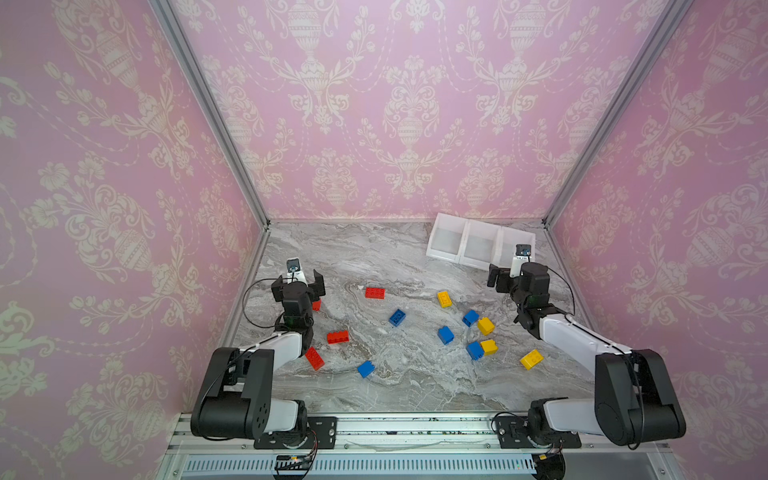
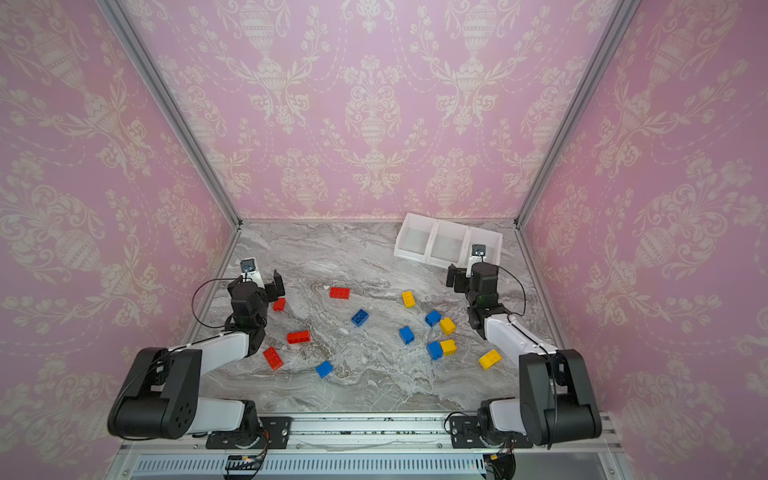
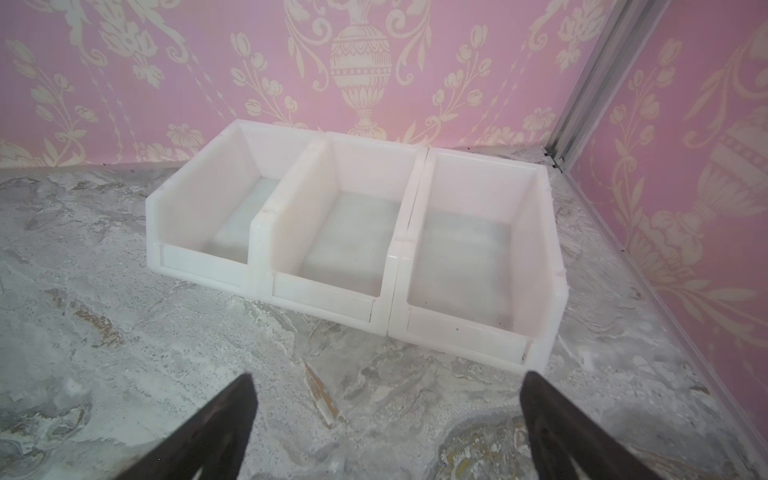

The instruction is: Sort the legos into containers by color

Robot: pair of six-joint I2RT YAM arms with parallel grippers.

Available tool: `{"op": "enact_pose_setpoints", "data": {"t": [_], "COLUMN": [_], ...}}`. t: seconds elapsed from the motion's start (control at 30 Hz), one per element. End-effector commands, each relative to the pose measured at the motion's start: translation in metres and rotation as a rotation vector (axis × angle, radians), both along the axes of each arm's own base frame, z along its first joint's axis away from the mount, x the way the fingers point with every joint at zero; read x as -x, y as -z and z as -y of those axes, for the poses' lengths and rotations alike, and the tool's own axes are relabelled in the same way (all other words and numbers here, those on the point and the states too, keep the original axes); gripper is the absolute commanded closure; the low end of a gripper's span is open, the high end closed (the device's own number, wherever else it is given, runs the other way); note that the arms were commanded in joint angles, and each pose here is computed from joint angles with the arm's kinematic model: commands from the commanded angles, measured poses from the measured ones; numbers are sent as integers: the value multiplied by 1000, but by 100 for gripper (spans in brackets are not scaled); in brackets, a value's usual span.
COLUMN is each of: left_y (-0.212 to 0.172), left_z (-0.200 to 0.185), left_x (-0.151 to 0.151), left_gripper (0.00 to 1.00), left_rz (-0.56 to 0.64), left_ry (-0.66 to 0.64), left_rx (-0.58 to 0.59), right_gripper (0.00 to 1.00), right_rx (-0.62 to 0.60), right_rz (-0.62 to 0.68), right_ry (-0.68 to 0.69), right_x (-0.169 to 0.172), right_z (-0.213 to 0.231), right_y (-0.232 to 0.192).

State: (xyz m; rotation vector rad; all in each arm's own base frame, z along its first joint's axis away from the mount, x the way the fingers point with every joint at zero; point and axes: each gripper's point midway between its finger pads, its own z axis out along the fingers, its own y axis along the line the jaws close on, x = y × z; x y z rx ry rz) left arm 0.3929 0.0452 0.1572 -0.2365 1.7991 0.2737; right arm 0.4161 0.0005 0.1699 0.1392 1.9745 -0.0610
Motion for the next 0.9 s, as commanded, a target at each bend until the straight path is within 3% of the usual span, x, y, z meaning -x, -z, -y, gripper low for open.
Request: {"op": "enact_pose_setpoints", "data": {"t": [0.0,0.2,0.33,0.57,0.87], "left_y": [15,4,1,3,4], "left_z": [-6,17,40,68,77], "left_x": [8,7,9,13,9], "left_gripper": [1,1,1,1,1], "left_rz": [-139,-217,-264,-272,-282], "left_ry": [-38,58,159,265,306], "left_rx": [40,161,267,425,458], "right_gripper": [0,0,5,20,35], "right_rx": [-51,-188,-280,-279,-264], "right_rz": [-233,-382,-427,-442,-462], "right_ry": [96,150,158,170,189], "right_x": [17,-11,-42,-85,-115], "right_z": [8,0,1,12,22], "right_y": [29,28,35,49,63]}}
